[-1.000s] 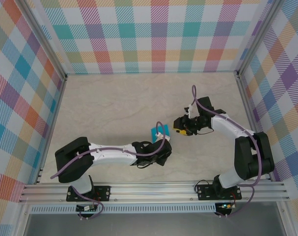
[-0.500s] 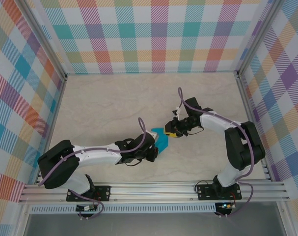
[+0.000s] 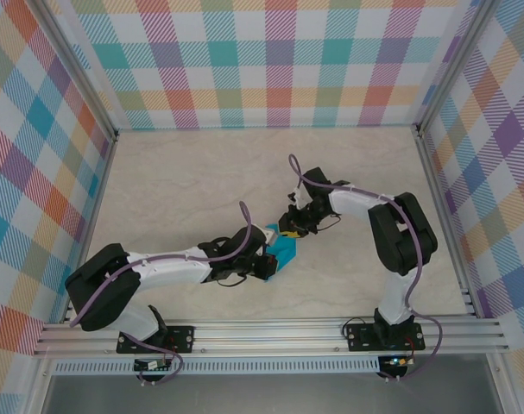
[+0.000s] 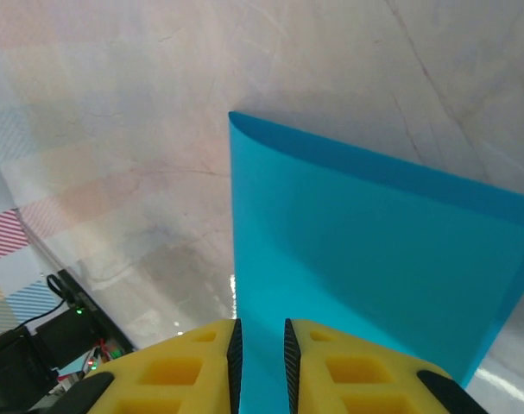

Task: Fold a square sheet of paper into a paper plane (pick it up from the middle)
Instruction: Third fold the triangle at the center of the table.

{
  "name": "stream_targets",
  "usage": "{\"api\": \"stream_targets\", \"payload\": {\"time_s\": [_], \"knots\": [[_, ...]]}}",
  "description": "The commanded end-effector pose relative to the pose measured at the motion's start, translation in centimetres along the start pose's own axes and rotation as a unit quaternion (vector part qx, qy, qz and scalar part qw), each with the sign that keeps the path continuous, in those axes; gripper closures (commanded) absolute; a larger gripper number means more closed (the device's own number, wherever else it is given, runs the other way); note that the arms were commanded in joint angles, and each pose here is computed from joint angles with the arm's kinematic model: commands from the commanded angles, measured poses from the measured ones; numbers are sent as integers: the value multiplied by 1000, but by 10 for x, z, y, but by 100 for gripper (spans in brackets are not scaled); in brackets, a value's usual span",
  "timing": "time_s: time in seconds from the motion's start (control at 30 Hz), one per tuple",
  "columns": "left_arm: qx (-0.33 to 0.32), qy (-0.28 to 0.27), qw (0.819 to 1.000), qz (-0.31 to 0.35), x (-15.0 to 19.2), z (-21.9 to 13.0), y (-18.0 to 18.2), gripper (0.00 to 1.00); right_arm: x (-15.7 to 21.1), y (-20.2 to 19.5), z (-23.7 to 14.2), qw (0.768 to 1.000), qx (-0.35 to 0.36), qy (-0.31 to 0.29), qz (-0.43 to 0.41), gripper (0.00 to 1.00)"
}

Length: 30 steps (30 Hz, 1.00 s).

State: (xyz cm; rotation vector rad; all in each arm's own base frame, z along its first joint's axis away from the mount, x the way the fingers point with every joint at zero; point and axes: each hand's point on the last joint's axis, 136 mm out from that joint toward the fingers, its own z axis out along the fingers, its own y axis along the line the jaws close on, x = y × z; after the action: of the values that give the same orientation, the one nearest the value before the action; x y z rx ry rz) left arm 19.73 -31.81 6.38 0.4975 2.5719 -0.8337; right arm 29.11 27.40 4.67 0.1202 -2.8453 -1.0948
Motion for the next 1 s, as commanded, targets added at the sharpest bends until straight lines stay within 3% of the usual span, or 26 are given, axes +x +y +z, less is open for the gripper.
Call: {"api": "stream_targets", "payload": {"time_s": [0.0, 0.2, 0.37, 0.57, 0.97], "knots": [[10, 17, 1000, 4, 6, 4, 7, 96, 2, -13, 8, 999, 37, 17, -1, 78], [8, 22, 1000, -4, 5, 5, 16, 95, 7, -34, 18, 997, 69, 29, 8, 79], [11, 26, 1000, -14, 3, 7, 23, 95, 4, -22, 10, 998, 55, 15, -11, 78], [25, 37, 999, -13, 2, 11, 22, 96, 0, 13, -25, 995, 25, -42, -87, 71], [39, 40, 998, -3, -2, 11, 18, 96, 21, 27, -75, 972, 21, -157, -171, 58]]}}
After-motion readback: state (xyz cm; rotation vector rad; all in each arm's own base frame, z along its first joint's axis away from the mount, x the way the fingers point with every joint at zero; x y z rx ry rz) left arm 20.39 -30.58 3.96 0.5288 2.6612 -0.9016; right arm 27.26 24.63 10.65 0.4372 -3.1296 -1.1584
